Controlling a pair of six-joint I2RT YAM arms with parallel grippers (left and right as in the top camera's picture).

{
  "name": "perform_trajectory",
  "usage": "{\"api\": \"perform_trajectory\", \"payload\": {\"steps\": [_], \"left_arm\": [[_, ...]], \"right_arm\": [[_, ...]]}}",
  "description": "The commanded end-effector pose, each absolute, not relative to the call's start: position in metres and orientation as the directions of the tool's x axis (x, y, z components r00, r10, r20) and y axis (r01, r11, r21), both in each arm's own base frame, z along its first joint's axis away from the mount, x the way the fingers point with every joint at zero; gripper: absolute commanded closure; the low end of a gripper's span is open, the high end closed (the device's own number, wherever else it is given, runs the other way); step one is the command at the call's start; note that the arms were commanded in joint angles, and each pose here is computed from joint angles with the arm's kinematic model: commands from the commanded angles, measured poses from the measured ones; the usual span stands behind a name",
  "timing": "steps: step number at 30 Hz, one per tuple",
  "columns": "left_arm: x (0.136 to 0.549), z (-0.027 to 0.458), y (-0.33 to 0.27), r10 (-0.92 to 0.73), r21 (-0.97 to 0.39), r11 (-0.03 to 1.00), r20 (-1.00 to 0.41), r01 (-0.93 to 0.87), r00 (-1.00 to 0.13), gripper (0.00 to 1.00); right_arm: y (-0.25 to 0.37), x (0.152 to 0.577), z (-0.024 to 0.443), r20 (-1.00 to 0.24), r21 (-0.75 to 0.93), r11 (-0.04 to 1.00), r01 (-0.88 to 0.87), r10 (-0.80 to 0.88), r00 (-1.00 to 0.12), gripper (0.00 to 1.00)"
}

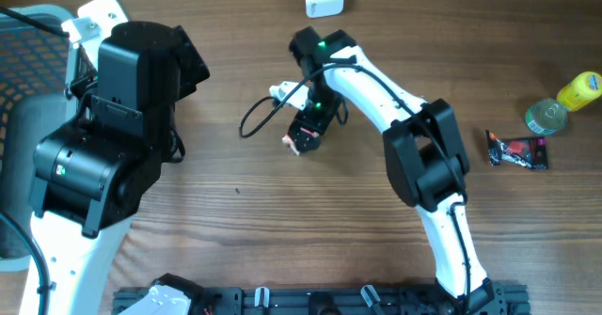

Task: Scan the item barcode
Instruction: 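Grasp the tissue pack at center with the right gripper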

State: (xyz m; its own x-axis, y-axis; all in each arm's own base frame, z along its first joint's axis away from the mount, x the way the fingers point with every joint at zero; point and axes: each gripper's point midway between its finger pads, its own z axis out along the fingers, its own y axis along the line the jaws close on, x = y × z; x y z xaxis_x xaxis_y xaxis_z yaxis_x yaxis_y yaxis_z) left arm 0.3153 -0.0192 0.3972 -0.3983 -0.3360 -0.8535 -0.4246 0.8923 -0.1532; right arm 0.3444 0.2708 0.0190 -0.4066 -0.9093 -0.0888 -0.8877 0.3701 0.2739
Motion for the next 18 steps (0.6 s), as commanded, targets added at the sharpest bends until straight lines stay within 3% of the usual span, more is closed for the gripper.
{"api": "perform_trajectory", "payload": {"steps": [1,4,9,16,18], "left_arm": [[0.313,0.4,-0.014,-0.326,-0.139,0.888,-0.863,-0.439,-0.386,0.0],[0.313,0.4,-0.014,-0.326,-0.139,0.888,-0.863,-0.439,-0.386,0.0],[0.313,0.4,-0.014,-0.326,-0.139,0.888,-0.862,-0.439,-0.387,0.0],[0.313,0.4,-0.014,-0.326,-0.139,0.888,-0.863,-0.439,-0.387,0.0],[0.313,0.4,-0.014,-0.326,-0.139,0.888,-0.862,-0.439,-0.387,0.0]], "right_arm": [[0.283,0.335,0.017,-0.085,0.281,0.354,-0.892,-0.916,-0.391,0.0],[0.287,0.338,0.016,-0.094,0.268,0.372,-0.889,-0.908,-0.408,0.0],[0.276,0.363,-0.001,-0.054,0.135,0.566,-0.814,-0.816,-0.576,0.0],[0.264,0.345,-0.024,0.0,0.157,0.546,-0.823,-0.833,-0.553,0.0],[0.261,0.34,-0.031,0.01,0.161,0.547,-0.822,-0.833,-0.553,0.06]]}}
